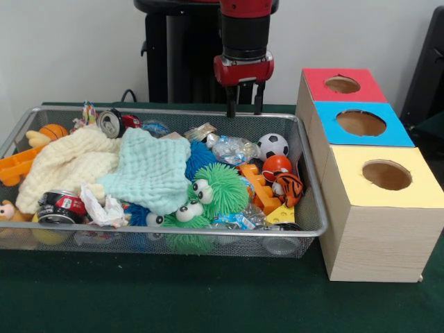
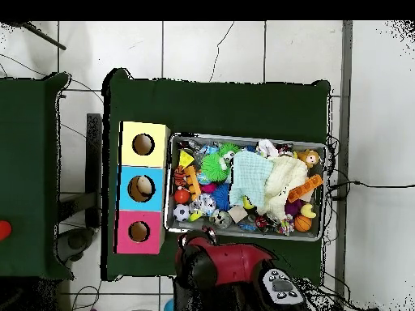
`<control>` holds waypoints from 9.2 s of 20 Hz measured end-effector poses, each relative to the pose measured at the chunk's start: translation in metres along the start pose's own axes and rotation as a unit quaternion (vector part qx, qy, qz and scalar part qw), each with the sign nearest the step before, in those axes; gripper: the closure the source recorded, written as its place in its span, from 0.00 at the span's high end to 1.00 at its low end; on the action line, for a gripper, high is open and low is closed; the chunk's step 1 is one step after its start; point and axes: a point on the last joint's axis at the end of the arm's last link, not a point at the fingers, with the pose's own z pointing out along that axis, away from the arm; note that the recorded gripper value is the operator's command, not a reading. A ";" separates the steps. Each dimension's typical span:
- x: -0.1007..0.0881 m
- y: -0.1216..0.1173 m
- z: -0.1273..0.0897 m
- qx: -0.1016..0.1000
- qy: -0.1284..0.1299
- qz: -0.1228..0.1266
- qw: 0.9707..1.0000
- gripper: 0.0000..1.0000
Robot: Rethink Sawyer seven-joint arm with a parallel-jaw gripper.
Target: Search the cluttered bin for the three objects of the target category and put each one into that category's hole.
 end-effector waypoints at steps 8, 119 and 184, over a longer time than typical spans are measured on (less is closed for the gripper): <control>-0.005 -0.003 -0.001 -0.003 0.010 0.004 1.000 1.00; -0.097 -0.037 0.045 0.024 -0.057 -0.173 0.983 1.00; -0.103 -0.068 -0.014 0.020 -0.041 -0.124 0.991 0.00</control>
